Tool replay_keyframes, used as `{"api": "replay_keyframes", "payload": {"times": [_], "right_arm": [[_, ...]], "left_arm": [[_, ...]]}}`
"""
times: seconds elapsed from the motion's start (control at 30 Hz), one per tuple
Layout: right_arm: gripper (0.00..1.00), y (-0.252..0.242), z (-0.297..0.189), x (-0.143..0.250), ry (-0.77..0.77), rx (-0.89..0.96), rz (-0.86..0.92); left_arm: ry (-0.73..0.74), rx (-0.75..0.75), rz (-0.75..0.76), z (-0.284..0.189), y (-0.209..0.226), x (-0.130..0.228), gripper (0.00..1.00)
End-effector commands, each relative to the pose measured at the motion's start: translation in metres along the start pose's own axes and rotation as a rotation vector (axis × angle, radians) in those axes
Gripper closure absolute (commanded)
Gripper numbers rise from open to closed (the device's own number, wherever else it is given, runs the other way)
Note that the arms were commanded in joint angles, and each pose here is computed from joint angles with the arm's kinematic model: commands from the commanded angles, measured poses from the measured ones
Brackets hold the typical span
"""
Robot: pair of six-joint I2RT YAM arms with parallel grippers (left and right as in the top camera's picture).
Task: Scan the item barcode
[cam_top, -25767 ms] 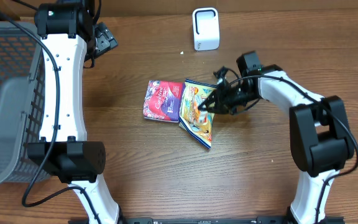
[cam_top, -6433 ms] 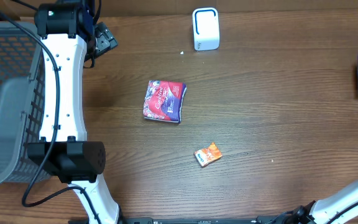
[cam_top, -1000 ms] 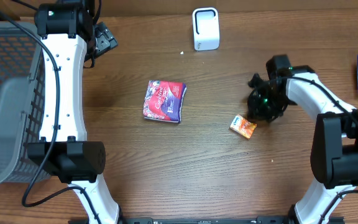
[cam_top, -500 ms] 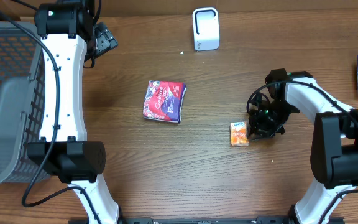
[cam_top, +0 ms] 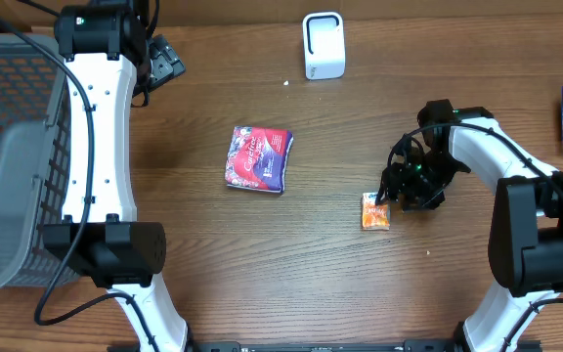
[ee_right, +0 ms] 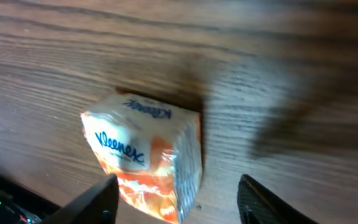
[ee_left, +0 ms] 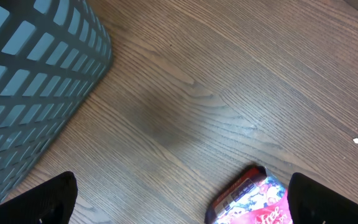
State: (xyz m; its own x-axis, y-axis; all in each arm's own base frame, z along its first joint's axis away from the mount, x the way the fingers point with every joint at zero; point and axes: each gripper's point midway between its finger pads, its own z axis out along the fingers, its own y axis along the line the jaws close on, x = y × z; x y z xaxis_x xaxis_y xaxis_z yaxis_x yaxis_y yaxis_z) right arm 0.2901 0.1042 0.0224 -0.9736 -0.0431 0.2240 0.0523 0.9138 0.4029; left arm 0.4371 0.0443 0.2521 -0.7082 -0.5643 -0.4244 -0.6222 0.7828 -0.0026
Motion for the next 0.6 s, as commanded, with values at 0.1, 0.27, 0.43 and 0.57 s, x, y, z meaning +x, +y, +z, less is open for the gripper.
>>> {"api": "replay_keyframes", "payload": {"times": [0.1,0.27,0.43,0.57], "right_arm": [[0.49,0.007,0.011,0.007,0.012,-0.071,0.001],[0.55,0.004,0.018,0.012,0.021,-0.075,0.005],[0.82,0.006,0.02,0.003,-0.017,-0.095,-0.004],[0.96,0.022,0.017,-0.004,-0.044,-0.183,-0.025]], "left_arm": [[0.006,-0.009,-0.008,0.005,0.0,0.0,0.0],[0.006,-0.009,-0.008,0.005,0.0,0.0,0.0],[0.006,-0.009,-0.008,0.005,0.0,0.0,0.0],[0.006,-0.009,-0.008,0.005,0.0,0.0,0.0]]}}
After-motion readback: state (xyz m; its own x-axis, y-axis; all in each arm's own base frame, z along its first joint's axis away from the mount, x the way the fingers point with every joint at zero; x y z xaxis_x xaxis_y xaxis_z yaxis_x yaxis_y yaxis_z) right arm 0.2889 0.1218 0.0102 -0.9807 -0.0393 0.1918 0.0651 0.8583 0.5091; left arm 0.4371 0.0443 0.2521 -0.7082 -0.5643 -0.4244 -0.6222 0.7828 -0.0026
